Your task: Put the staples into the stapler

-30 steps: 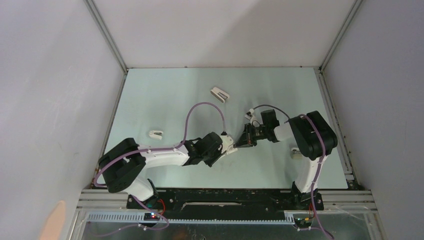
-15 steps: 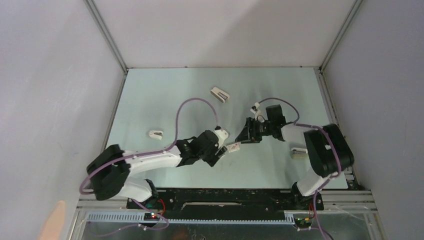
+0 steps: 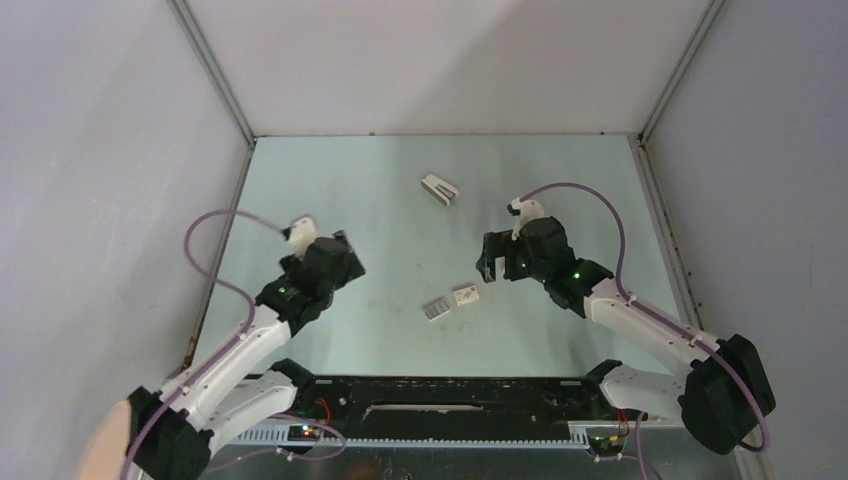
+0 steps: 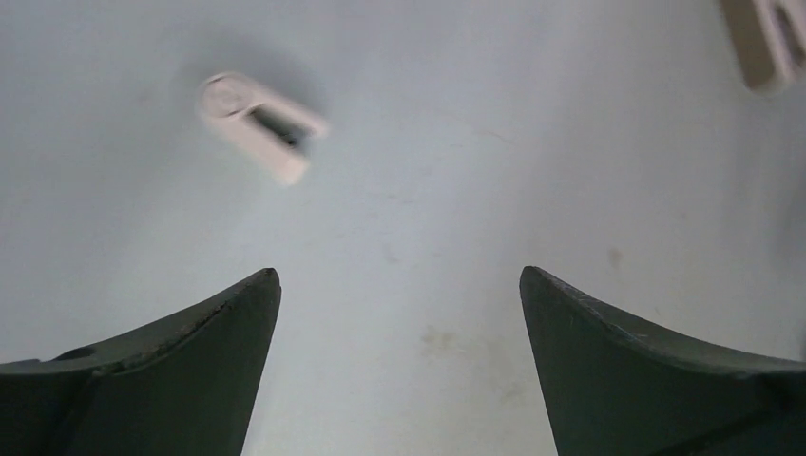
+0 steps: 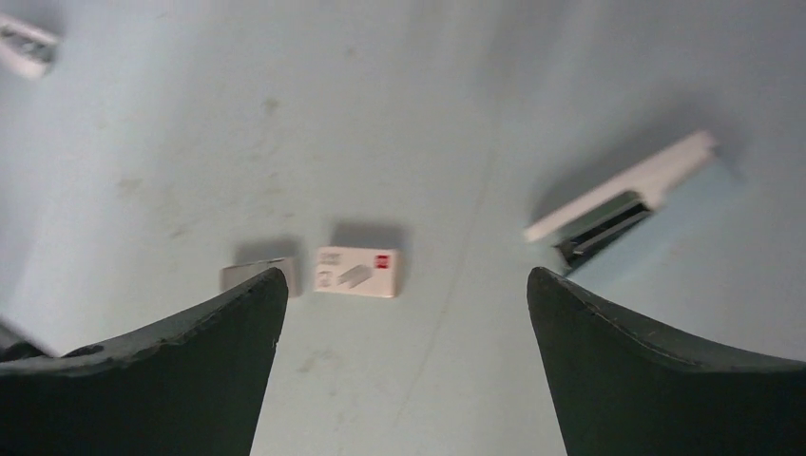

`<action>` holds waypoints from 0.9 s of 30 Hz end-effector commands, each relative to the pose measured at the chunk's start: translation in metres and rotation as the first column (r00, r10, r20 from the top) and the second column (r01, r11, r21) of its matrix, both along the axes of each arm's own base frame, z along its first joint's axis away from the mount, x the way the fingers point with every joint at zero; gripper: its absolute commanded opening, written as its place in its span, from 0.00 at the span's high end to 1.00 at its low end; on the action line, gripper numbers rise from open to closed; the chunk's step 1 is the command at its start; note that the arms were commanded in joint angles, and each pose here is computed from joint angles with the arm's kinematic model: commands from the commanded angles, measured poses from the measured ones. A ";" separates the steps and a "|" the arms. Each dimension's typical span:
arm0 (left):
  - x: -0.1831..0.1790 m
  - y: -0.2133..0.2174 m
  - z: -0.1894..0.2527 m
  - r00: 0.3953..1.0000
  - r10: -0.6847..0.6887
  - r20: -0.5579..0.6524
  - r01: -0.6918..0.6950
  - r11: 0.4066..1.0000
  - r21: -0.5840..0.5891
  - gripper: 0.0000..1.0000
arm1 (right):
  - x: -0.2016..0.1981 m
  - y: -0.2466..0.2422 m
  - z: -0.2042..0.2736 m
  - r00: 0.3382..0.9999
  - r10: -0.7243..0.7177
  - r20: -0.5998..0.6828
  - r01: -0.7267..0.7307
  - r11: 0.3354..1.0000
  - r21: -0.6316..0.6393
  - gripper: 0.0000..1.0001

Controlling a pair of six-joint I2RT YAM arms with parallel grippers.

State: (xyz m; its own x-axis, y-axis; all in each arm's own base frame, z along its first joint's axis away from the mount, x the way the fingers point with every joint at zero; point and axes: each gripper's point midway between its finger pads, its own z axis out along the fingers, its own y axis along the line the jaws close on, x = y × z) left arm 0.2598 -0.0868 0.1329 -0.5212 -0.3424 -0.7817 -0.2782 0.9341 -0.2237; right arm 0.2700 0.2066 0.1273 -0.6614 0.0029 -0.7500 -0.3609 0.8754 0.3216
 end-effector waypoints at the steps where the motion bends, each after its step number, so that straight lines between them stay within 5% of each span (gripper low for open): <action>1: -0.018 0.054 -0.021 0.948 0.317 -0.035 -0.319 0.942 -0.100 0.02 | 0.023 -0.033 0.021 0.973 -0.164 0.163 0.187 0.973 -0.136 0.01; 9: -0.006 0.100 -0.048 0.853 0.514 -0.095 -0.522 0.835 -0.174 0.15 | 0.020 -0.027 0.007 0.969 -0.148 0.201 0.186 0.964 -0.190 0.01; 27: 0.046 0.107 -0.091 0.826 0.532 -0.189 -0.562 0.805 -0.191 0.38 | 0.020 -0.026 -0.012 0.975 -0.136 0.173 0.174 0.959 -0.225 0.01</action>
State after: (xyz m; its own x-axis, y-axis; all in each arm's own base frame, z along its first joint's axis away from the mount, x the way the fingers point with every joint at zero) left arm 0.2821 0.0205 0.0304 -0.3339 -0.7407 -0.5831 -0.7813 0.5635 -0.2683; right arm 0.2820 0.1780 0.1113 -0.5717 -0.0956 -0.8148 -0.2489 0.9666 0.0612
